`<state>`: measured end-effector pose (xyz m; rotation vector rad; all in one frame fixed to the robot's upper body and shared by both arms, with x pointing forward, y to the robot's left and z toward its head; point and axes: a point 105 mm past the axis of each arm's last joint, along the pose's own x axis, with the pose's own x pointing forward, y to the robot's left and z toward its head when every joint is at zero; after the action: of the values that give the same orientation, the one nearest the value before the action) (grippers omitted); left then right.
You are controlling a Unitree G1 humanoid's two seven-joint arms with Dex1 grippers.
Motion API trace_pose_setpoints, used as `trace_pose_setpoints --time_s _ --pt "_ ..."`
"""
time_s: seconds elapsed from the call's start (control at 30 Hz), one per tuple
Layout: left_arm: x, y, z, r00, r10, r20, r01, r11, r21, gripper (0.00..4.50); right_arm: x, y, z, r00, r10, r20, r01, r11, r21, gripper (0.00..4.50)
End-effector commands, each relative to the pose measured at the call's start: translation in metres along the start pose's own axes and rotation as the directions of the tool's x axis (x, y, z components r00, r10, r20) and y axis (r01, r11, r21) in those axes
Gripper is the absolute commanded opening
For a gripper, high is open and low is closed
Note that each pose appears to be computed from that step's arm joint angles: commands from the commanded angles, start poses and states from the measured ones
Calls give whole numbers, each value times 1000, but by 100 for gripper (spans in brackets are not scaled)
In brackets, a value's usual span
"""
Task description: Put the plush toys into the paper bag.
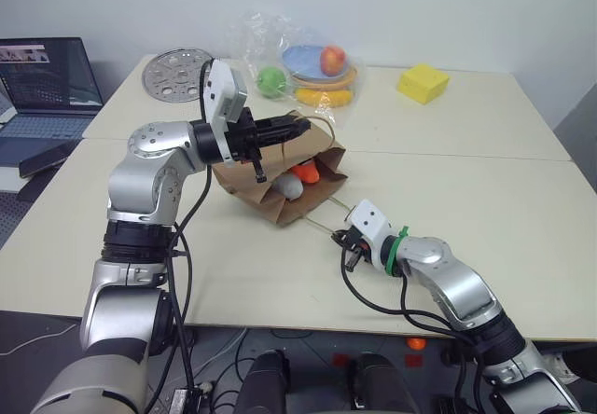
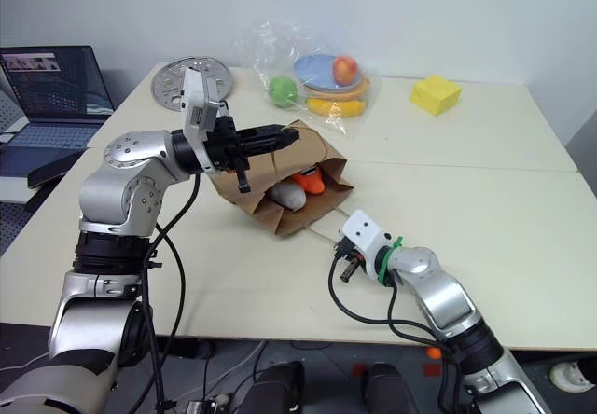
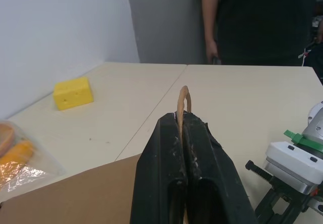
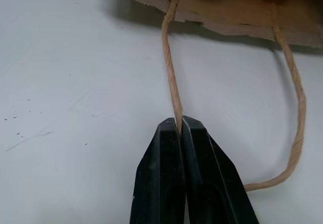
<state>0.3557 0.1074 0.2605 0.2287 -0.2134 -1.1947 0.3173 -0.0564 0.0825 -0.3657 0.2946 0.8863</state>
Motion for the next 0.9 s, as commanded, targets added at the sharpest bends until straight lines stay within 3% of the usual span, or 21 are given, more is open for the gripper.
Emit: trace_pose_setpoints --time_s 0.03,0.2,0.3,0.6,0.77,0.9 --pt "1 -1 15 999 -3 33 2 999 53 0 -15 -15 41 978 -53 201 54 999 3 3" --pt "20 2 20 997 1 74 -7 996 87 0 -51 -22 99 876 -95 473 113 994 -9 3" --pt "38 5 30 993 -14 121 2 995 102 0 -73 -22 132 810 -120 573 184 981 -54 3" --pt "56 18 52 975 -23 222 6 997 75 0 -90 -15 182 724 -113 681 274 952 -133 3" --pt "56 21 51 973 -26 227 10 998 68 0 -85 -8 189 721 -95 686 280 946 -163 3" --pt "56 22 59 965 -29 259 13 998 66 0 -89 -2 200 693 -79 716 364 897 -253 3"
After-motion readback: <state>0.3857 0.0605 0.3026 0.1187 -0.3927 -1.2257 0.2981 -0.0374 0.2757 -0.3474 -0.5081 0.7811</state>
